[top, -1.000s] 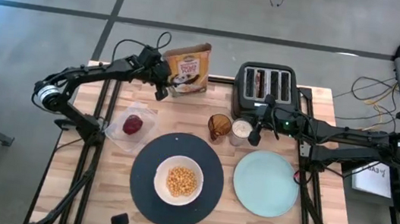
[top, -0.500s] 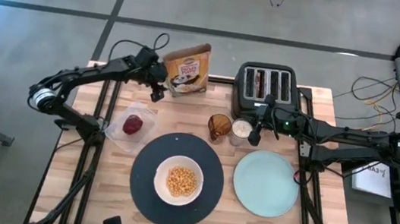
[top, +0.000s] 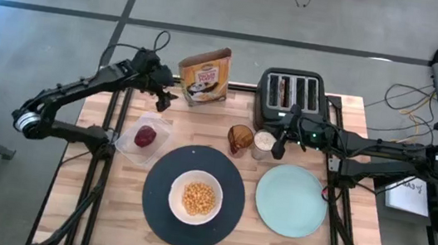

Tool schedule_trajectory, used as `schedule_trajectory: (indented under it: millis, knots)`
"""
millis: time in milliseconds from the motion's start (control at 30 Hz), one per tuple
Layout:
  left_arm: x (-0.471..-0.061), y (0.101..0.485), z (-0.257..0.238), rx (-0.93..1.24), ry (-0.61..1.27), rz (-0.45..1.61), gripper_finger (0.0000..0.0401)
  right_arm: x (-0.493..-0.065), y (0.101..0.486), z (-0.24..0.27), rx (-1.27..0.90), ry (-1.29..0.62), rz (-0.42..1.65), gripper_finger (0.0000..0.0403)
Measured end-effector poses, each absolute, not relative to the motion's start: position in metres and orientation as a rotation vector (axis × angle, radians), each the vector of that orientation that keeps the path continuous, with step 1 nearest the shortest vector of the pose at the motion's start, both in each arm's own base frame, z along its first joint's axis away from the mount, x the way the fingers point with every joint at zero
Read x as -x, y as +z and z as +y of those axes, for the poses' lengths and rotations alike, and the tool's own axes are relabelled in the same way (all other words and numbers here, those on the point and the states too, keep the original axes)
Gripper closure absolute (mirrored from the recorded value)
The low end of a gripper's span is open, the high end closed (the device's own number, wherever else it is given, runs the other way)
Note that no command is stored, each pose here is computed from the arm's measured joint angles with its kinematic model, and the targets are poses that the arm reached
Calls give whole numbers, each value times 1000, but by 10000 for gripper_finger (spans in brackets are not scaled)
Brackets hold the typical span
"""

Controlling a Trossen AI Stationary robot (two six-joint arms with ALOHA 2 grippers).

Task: Arrange a breakfast setting
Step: Adjust the blue spoon in the orange cup

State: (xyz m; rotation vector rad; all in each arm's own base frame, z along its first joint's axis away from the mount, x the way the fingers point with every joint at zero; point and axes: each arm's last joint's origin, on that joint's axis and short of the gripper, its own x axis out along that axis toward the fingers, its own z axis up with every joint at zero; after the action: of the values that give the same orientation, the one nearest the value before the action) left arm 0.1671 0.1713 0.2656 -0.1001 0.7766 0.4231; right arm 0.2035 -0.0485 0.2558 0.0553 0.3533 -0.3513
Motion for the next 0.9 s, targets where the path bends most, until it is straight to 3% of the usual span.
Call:
schedule_trajectory:
  millis: [133, 533, 900]
  knots:
    - [-162, 266, 156, 125, 331, 594, 168, -204, 257, -48, -73, -352, 338, 369]
    - [-140, 245, 120, 86, 351, 268, 198, -224, 279, -51, -61, -344, 300, 369]
    - [-133, 246, 112, -30, 338, 235, 203, -280, 295, -65, -54, -385, 653, 369]
